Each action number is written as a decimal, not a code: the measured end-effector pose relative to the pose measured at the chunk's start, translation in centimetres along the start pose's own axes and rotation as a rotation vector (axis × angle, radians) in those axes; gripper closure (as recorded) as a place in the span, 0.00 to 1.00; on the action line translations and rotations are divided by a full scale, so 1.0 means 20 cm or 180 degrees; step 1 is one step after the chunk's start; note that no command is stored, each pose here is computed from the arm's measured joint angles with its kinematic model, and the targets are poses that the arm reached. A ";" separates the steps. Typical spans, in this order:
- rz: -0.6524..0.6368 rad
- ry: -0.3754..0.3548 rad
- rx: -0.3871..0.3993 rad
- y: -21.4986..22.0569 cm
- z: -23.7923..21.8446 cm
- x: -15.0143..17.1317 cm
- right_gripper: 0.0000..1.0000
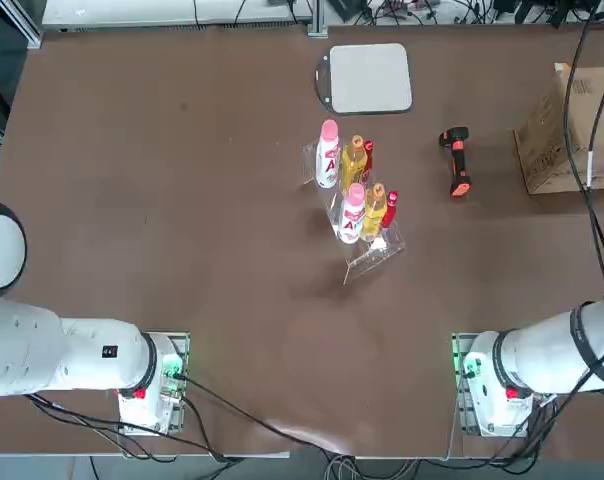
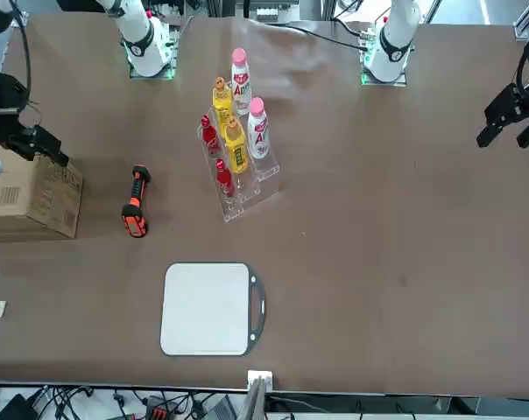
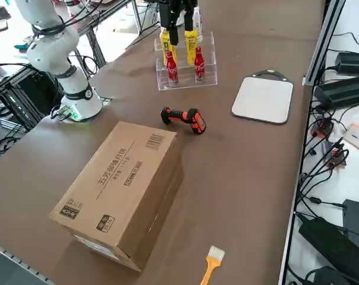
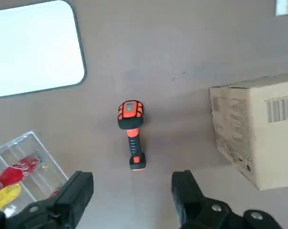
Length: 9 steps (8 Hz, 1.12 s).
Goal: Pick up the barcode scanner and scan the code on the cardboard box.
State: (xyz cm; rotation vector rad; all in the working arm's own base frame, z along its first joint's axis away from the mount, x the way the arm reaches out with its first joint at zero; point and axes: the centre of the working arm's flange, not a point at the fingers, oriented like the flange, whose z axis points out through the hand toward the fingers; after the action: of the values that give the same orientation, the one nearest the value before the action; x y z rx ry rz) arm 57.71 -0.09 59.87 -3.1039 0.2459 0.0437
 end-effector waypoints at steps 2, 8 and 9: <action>0.0078 -0.0101 0.0039 0.05 0.07 0.04 0.00; -0.0006 -0.0125 0.0026 -0.03 0.10 0.07 0.00; -0.0029 -0.0126 0.0025 -0.06 0.10 0.06 0.00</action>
State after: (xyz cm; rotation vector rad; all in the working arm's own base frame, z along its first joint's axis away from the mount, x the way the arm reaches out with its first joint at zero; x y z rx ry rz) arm 59.07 0.87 57.87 -3.0925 0.2300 0.1034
